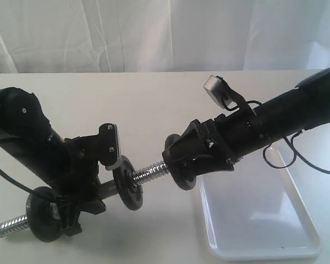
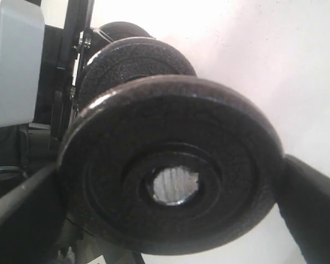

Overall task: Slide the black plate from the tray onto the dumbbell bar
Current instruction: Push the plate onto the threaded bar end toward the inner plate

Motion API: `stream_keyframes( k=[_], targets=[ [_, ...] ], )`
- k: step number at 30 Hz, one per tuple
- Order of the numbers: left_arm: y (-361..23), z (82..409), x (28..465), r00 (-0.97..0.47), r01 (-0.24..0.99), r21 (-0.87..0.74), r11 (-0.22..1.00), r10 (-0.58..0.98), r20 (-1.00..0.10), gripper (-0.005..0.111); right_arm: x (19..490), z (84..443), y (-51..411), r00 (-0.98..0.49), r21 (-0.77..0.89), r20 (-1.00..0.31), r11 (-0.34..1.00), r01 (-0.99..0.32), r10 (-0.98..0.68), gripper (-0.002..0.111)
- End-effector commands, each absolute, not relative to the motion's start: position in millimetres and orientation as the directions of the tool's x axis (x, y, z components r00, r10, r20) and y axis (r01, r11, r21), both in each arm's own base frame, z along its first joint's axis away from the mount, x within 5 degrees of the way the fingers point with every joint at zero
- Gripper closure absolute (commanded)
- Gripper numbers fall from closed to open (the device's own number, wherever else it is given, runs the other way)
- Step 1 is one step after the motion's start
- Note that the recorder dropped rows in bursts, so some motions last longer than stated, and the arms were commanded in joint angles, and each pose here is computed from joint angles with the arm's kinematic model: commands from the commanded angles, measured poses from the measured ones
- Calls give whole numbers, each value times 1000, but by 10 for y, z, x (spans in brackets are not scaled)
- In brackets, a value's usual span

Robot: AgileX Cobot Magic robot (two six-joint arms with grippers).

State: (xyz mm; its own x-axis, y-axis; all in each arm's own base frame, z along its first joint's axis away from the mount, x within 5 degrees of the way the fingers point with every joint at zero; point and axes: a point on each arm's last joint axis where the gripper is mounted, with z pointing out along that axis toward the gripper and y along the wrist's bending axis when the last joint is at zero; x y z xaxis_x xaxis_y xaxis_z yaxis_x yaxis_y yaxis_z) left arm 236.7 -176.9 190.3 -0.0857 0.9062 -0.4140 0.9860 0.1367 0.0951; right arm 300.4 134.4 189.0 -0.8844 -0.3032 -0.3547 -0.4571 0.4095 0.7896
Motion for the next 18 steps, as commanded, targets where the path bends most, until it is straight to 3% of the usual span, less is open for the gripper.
stream_keyframes(
  k=[1,18],
  targets=[
    [-1816,2163,2379,-97,974,130,187,857,-506,107,3044,1912,1358,-891,824,-377,347,-448,-253,108],
    [-1816,2163,2379,-97,974,130,187,857,-506,107,2996,1919,1491,-876,823,-394,318,-472,-280,108]
  ],
)
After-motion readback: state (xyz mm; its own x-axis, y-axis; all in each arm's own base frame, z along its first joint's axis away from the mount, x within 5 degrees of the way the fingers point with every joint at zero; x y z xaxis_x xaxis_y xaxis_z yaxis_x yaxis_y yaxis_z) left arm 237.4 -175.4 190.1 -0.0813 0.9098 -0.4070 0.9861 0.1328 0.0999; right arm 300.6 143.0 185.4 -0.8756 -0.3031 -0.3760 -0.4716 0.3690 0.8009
